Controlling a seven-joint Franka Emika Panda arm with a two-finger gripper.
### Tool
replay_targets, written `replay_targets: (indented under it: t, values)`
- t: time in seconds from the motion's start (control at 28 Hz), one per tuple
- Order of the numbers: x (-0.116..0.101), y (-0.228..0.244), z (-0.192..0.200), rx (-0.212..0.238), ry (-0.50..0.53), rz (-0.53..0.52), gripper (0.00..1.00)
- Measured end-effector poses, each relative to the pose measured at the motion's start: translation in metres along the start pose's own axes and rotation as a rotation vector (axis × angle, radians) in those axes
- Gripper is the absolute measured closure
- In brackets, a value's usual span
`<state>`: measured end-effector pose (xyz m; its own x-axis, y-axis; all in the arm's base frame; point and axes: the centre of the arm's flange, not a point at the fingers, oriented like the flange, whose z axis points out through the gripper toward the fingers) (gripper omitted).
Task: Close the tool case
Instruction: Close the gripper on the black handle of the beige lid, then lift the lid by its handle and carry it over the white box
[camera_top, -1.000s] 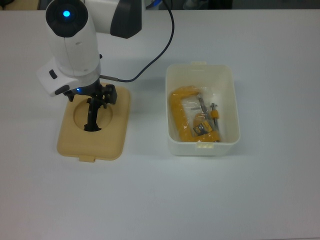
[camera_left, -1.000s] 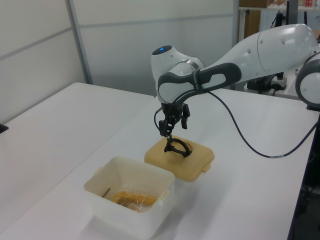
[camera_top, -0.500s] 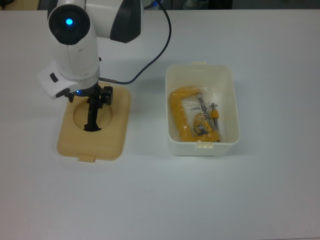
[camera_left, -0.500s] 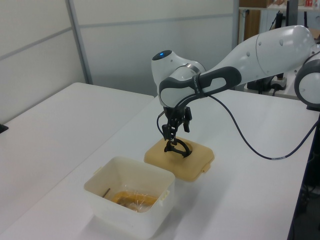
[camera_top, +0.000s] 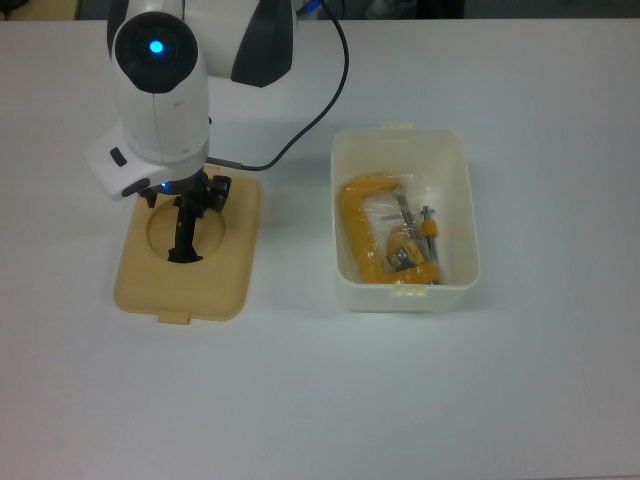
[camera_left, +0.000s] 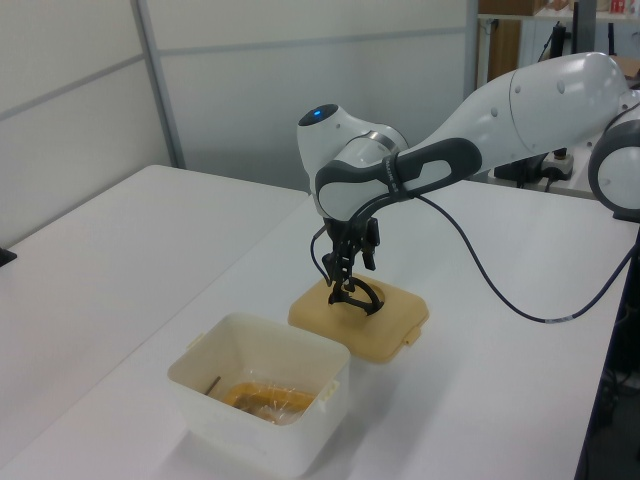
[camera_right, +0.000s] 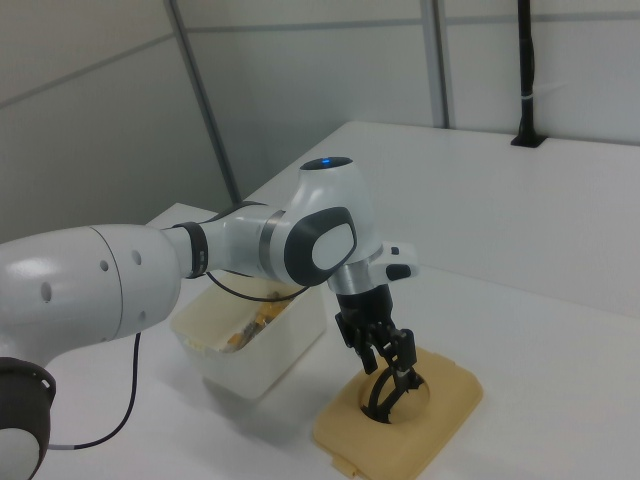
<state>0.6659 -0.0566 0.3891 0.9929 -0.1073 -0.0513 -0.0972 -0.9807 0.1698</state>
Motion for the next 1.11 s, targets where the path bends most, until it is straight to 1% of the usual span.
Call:
replay_targets:
  t: [0.04,0.14,0.18,0.29,0.32,0.46,0.5,0.61,0.64,0.68,0.79,0.82,0.86,1.11]
  values:
    - [0.0,-0.001,0.002,0.0,-0.003,0.0,0.33]
    - [0.001,-0.001,0.006,-0.001,-0.008,-0.002,0.33]
    - [0.001,-0.002,0.008,-0.005,-0.011,-0.003,0.37]
    - [0.001,-0.002,0.011,-0.011,-0.015,-0.008,0.37]
    - [0.001,-0.003,0.012,-0.012,-0.016,-0.009,0.4]
    - [0.002,-0.005,0.013,-0.011,-0.017,-0.011,0.41]
    - [0.002,-0.006,0.013,-0.01,-0.018,-0.014,0.47]
    - [0.002,-0.01,0.014,-0.008,-0.019,-0.02,0.59]
    - [0.002,-0.012,0.014,-0.008,-0.019,-0.02,0.65]
    - [0.002,-0.014,0.014,-0.007,-0.019,-0.018,0.67]
    - [0.002,-0.016,0.013,-0.008,-0.017,-0.008,0.77]
    - [0.002,-0.017,0.013,-0.008,-0.016,-0.006,0.85]
    - [0.002,-0.017,0.013,-0.008,-0.016,-0.005,0.89]
    - [0.002,-0.017,0.013,-0.009,-0.015,-0.001,0.89]
